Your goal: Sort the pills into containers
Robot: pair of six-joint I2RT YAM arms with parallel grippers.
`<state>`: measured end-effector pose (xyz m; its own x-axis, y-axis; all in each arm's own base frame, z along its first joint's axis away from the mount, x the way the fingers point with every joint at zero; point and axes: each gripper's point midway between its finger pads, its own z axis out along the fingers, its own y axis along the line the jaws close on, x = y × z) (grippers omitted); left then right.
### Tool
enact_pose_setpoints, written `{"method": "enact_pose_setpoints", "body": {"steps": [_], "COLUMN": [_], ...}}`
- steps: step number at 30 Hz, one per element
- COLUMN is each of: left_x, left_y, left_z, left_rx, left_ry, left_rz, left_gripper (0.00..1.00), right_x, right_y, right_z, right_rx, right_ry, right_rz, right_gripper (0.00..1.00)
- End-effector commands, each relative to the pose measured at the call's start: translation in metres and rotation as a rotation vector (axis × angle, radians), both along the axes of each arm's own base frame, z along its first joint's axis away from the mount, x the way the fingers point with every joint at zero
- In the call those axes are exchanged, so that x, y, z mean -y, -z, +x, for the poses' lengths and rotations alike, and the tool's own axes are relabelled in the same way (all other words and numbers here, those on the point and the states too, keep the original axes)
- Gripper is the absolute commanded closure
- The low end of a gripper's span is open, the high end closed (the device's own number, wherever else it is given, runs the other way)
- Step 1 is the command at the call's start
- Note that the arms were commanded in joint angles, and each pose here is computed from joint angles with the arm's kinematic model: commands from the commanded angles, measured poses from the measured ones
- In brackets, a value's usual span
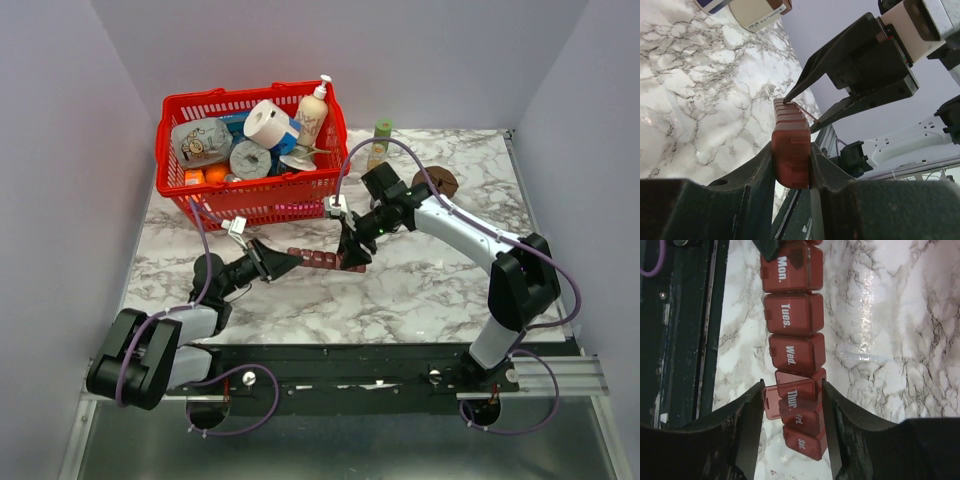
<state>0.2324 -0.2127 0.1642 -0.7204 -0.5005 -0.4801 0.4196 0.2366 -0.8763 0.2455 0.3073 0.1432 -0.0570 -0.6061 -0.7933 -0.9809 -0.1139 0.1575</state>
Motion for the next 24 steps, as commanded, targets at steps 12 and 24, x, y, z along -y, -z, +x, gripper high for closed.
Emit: {"method": "enact_pose_setpoints", "body": {"steps": [12,24], "left_x": [0.010,0.010], "left_y": [-0.019,-0.020], "left_z": [-0.010,-0.012], "left_rx": [0.070,0.066], "left_ry": [0.081,0.090], "left_rz": [-0.068,-0.086], "left_gripper": [1.00,1.00], "right_x": [0.008,0.019], "right_y": [-0.010,0.003], "right_z": [0.057,0.086], "right_rx": [0.202,0.290], "right_ry": [0.259,0.383], "right_rz": [-0.021,-0.080], "right_gripper": [0.44,0.56]}}
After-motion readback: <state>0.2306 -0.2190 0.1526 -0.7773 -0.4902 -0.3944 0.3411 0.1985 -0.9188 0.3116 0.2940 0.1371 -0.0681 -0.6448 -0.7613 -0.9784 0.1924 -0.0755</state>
